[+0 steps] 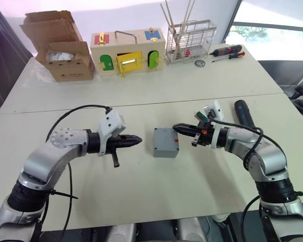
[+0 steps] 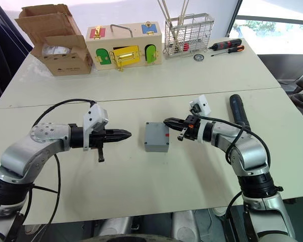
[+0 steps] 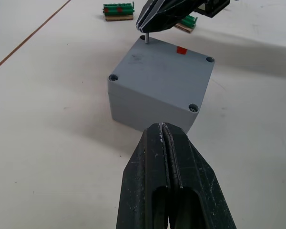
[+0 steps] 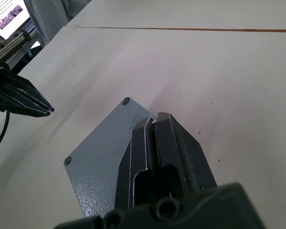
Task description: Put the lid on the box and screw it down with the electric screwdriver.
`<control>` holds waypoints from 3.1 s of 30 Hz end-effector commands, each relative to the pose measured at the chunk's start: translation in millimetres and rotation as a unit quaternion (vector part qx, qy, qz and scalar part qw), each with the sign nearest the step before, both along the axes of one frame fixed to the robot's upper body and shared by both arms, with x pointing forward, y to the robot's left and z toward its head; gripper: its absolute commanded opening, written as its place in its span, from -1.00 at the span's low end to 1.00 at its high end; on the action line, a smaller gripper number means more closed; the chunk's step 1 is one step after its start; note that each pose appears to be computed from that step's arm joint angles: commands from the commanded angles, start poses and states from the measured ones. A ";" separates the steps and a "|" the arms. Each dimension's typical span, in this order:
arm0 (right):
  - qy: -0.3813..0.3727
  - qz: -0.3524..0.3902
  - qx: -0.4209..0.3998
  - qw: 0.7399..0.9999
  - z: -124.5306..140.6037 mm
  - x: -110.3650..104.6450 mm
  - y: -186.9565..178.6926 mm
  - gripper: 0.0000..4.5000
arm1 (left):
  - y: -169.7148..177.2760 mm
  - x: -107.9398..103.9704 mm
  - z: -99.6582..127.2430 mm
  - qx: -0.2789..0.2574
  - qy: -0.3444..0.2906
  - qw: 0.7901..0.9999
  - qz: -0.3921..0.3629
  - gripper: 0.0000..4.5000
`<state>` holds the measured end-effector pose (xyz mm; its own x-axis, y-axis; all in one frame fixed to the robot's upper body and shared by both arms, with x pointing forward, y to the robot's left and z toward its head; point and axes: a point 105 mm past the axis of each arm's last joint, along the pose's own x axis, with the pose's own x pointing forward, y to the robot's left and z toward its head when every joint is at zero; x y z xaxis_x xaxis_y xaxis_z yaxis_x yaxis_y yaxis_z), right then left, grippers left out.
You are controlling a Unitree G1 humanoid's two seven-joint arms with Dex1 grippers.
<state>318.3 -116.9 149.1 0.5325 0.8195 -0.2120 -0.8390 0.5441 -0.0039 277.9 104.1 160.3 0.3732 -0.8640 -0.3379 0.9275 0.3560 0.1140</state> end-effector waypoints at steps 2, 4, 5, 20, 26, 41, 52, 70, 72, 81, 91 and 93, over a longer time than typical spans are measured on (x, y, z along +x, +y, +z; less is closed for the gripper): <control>-0.017 -0.002 0.005 1.000 7.5 3.8 0.6 -0.99 | -3.7 -1.7 8.6 -0.004 -0.015 1.000 -0.009 -1.00; -0.017 -0.007 0.009 1.000 9.4 5.1 -1.9 -0.99 | -3.5 -1.5 8.9 -0.004 -0.016 1.000 -0.008 -1.00; -0.018 -0.008 0.010 1.000 10.3 5.4 -3.0 -0.99 | -3.4 -1.5 8.9 -0.004 -0.016 1.000 -0.008 -1.00; -0.005 -0.009 -0.009 1.000 -1.8 3.1 -6.5 -0.99 | -5.7 -1.0 8.7 -0.004 -0.016 1.000 -0.012 -1.00; -0.011 0.002 -0.029 1.000 -5.5 3.5 -1.8 -0.74 | -6.7 -1.6 9.5 -0.005 -0.017 1.000 -0.012 -1.00; -0.048 -0.077 -0.034 0.995 61.5 17.5 -66.1 0.99 | -15.1 2.2 25.5 -0.055 -0.035 0.998 -0.009 -1.00; 0.126 -0.305 -0.201 0.922 86.1 28.3 -222.2 0.99 | -50.4 -21.6 38.1 -0.075 -0.076 0.991 -0.081 -1.00; 0.363 -0.289 -0.248 0.850 15.4 29.2 -224.0 0.99 | -59.7 -47.5 22.5 -0.071 -0.063 0.994 -0.046 -1.00; 0.371 -0.285 -0.249 0.848 10.3 29.1 -221.2 0.99 | -59.3 -49.2 21.4 -0.070 -0.059 0.995 -0.042 -1.00; 0.383 -0.268 -0.296 0.833 -24.6 32.4 -210.9 0.49 | -59.5 -52.5 19.3 -0.066 -0.051 0.996 -0.026 -1.00; 0.368 -0.289 -0.310 0.828 -32.2 32.1 -220.9 -0.17 | -41.4 -49.4 13.6 -0.044 -0.050 0.998 0.010 -1.00; 0.338 -0.310 -0.289 0.840 -23.3 41.1 -221.3 -0.17 | -35.7 -46.0 12.7 -0.041 -0.048 0.998 0.014 -1.00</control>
